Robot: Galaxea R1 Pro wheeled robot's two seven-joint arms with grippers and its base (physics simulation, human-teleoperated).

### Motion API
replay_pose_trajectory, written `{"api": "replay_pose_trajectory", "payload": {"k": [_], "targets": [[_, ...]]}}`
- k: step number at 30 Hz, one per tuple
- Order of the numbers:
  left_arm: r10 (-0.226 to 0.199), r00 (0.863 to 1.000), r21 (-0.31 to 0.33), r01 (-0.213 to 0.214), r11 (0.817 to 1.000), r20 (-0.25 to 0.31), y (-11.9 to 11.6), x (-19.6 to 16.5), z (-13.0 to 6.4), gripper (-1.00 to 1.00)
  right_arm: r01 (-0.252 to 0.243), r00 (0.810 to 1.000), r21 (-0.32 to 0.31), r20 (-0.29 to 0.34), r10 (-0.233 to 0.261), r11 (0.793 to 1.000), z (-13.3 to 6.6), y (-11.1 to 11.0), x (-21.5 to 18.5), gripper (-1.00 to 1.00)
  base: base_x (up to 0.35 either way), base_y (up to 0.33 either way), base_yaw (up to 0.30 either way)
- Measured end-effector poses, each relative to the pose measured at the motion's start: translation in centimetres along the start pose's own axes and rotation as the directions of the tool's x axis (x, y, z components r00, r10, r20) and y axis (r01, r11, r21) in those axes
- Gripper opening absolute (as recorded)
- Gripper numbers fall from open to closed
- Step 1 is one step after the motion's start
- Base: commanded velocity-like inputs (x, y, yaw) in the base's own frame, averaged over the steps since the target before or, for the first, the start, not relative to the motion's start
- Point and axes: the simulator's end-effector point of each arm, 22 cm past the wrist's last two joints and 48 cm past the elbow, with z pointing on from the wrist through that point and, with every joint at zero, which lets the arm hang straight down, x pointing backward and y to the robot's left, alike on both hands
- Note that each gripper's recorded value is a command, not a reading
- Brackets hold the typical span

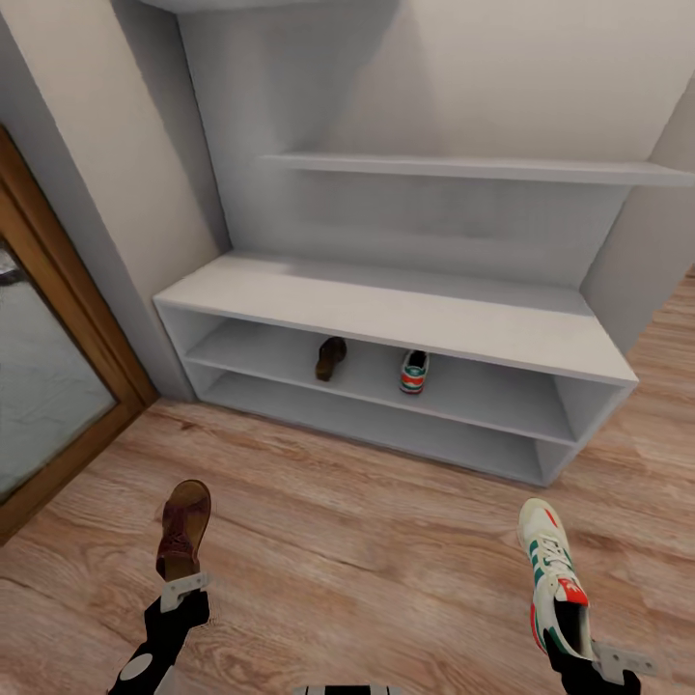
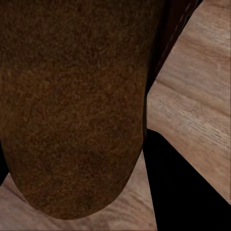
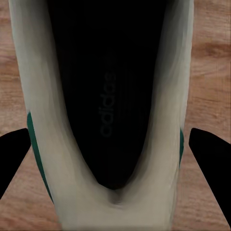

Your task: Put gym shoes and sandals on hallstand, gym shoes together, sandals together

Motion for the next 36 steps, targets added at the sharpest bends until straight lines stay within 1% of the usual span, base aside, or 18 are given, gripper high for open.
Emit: {"api": "replay_pose_trajectory", "payload": {"k": [14,29,33,36], "targets": [[0.000,1.000,0.000,0.000,1.000,-0.001,0.00,0.05,-0.01,-1.00,0.000,1.000,0.000,0.000,0.000,1.000,0.00,0.00,0.01,-1.00,0.136,0.314,-0.015],[0.000,1.000,-0.001,0.000,1.000,-0.002,0.02,0.07,0.00,-1.00,0.000,1.000,0.000,0.000,0.000,1.000,0.01,-0.01,0.01,-1.00,0.001,0.312,-0.246],[0.000,1.000,-0.004,0.000,1.000,-0.001,0.09,0.07,0.01,-1.00,0.000,1.000,0.000,-0.001,0.000,1.000,0.01,-0.01,0.04,-1.00,-0.167,0.235,-0.236],[0.000,1.000,-0.005,0.000,1.000,-0.001,0.13,0.07,0.01,-1.00,0.000,1.000,0.000,0.000,0.000,1.000,0.04,0.00,0.00,-1.00,-0.239,0.205,-0.066]]}}
